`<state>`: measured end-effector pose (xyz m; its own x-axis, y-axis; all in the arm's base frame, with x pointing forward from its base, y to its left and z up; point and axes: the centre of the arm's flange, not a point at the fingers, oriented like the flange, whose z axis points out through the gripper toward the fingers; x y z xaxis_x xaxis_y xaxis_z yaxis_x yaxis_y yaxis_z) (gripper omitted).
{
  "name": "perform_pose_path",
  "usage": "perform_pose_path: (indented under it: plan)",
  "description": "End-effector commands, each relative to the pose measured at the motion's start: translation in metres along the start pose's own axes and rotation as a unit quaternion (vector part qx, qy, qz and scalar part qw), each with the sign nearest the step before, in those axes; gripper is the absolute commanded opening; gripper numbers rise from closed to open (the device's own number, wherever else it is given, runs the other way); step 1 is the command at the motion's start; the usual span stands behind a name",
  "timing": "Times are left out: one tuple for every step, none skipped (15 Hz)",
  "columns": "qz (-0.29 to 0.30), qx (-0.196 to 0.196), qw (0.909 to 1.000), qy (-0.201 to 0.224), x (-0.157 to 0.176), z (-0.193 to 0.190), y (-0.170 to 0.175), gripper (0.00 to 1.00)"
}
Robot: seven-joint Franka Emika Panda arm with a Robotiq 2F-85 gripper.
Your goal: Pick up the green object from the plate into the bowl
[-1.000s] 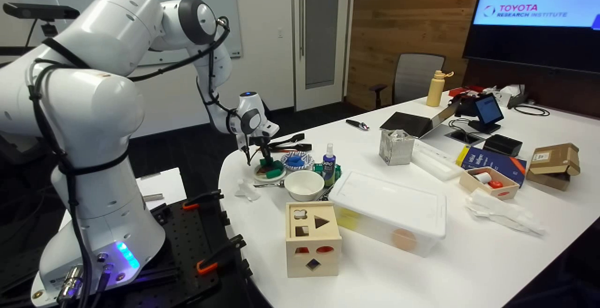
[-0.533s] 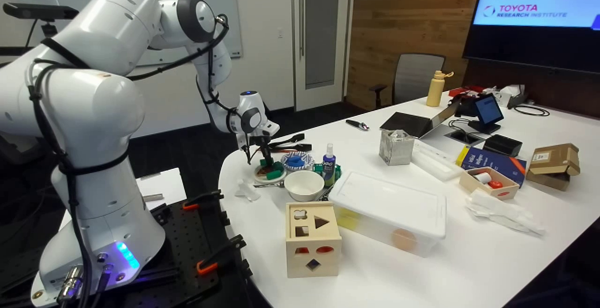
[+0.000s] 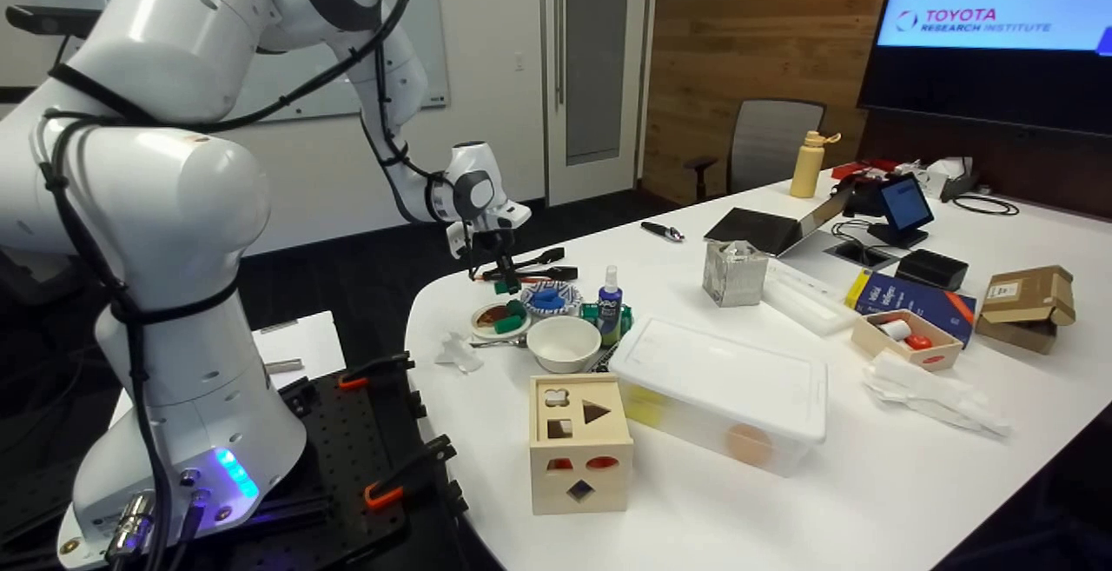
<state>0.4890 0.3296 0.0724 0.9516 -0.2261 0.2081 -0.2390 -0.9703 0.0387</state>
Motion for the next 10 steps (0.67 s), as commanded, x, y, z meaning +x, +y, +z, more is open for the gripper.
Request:
perform_pose_path:
  plan:
    - [0.022,-0.033,0.999,0.02,0.012,-0.035,0.046,0.1]
    - [0.03,-0.043,0.9983,0.026,0.017,-0.036,0.058,0.1]
    - [0.038,-0.056,0.9972,0.032,0.022,-0.035,0.07,0.1]
    - [0.044,-0.067,0.996,0.038,0.026,-0.032,0.081,0.1]
    - [0.05,-0.077,0.9948,0.045,0.029,-0.023,0.092,0.1]
    - [0.056,-0.085,0.9937,0.046,0.031,-0.018,0.1,0.1]
    - [0.061,-0.093,0.9928,0.046,0.031,-0.011,0.107,0.1]
    - [0.066,-0.097,0.9922,0.043,0.031,-0.006,0.113,0.1]
    - [0.07,-0.102,0.9914,0.043,0.031,-0.001,0.118,0.1]
    - [0.075,-0.107,0.9904,0.043,0.029,0.002,0.121,0.1]
